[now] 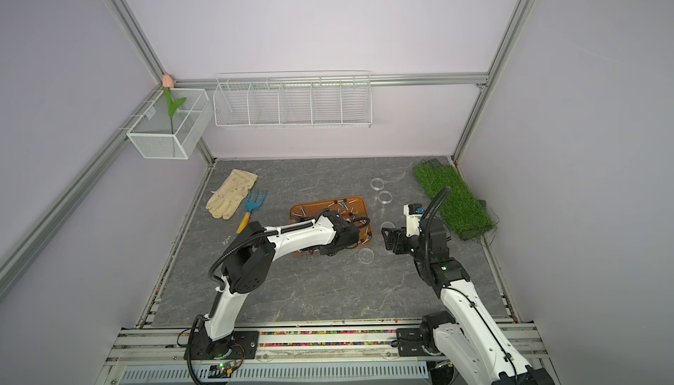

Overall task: Pour the candies out of the jar
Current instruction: 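Pour the candies out of the jar onto the tray.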

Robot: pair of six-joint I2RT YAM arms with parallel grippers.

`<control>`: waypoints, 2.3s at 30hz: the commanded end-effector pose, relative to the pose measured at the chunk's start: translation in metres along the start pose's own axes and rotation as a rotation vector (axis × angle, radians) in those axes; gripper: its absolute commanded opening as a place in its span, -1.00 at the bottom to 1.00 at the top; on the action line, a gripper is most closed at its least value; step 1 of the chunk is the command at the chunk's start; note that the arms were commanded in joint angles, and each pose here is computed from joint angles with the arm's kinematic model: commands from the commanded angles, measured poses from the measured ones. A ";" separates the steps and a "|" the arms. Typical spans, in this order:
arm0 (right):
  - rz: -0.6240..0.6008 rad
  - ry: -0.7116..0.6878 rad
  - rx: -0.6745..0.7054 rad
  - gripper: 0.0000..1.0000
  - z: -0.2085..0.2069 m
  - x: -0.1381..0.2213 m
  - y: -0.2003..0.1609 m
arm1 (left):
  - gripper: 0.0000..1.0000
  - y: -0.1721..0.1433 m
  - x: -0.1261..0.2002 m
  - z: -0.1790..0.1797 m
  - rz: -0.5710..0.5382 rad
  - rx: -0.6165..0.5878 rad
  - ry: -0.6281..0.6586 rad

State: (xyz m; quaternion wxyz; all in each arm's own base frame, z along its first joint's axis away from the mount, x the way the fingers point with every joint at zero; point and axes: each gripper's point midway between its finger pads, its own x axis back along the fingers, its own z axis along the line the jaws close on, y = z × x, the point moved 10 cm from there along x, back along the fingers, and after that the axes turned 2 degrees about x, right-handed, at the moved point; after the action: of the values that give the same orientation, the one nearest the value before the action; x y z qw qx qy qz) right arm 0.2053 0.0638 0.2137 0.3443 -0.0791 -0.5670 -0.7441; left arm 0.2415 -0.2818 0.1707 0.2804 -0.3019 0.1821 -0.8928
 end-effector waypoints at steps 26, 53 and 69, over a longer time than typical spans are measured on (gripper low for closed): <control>0.085 -0.014 -0.073 0.56 0.007 0.020 0.004 | 0.05 -0.013 -0.008 0.013 -0.051 0.022 0.135; 0.058 0.007 -0.084 0.56 0.003 0.018 -0.012 | 0.02 0.001 -0.017 0.004 0.020 0.001 0.106; 0.018 0.016 -0.082 0.56 0.003 0.020 -0.013 | 0.06 -0.022 0.004 0.040 -0.374 0.426 -0.924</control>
State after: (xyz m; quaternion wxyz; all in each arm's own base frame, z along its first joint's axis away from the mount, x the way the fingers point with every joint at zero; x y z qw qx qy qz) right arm 0.1826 0.0603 0.2190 0.3561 -0.0933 -0.5386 -0.7579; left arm 0.2669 -0.2643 0.1930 0.2763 -0.5690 -0.1017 -0.7678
